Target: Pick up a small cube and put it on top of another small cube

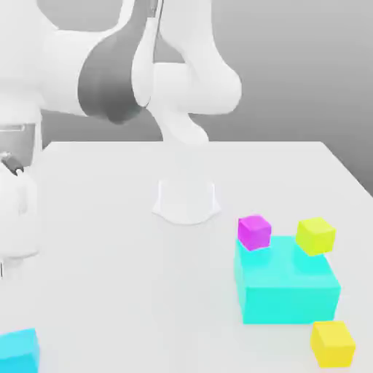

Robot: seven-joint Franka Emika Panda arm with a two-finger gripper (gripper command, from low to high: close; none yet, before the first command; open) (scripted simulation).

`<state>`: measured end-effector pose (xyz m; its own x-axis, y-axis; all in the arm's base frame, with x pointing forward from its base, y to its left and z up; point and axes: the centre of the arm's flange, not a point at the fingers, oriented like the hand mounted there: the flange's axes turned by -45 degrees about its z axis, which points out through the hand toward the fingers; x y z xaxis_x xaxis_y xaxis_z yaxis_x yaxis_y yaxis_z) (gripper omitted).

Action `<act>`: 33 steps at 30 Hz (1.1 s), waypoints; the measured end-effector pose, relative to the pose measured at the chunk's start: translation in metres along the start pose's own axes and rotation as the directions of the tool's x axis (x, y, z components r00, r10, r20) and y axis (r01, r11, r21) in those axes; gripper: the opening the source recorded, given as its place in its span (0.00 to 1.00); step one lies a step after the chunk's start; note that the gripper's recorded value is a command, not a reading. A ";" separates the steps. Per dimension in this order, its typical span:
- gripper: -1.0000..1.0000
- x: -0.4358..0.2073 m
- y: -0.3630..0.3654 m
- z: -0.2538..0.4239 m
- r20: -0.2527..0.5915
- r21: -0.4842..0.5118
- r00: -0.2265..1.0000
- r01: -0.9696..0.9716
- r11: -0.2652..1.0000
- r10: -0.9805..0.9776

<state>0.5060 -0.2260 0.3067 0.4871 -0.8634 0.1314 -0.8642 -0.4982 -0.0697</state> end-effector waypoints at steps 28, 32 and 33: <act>0.00 -0.116 -0.056 0.039 0.165 -0.010 0.983 0.077 0.997 -0.074; 0.00 -0.231 -0.106 -0.007 0.181 0.043 0.927 0.326 0.944 -0.329; 0.00 -0.269 -0.115 -0.021 0.182 0.057 0.895 0.405 0.913 -0.408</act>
<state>0.4718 0.0658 0.3000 0.8113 -0.5837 -0.0341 -0.5846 -0.8085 -0.0672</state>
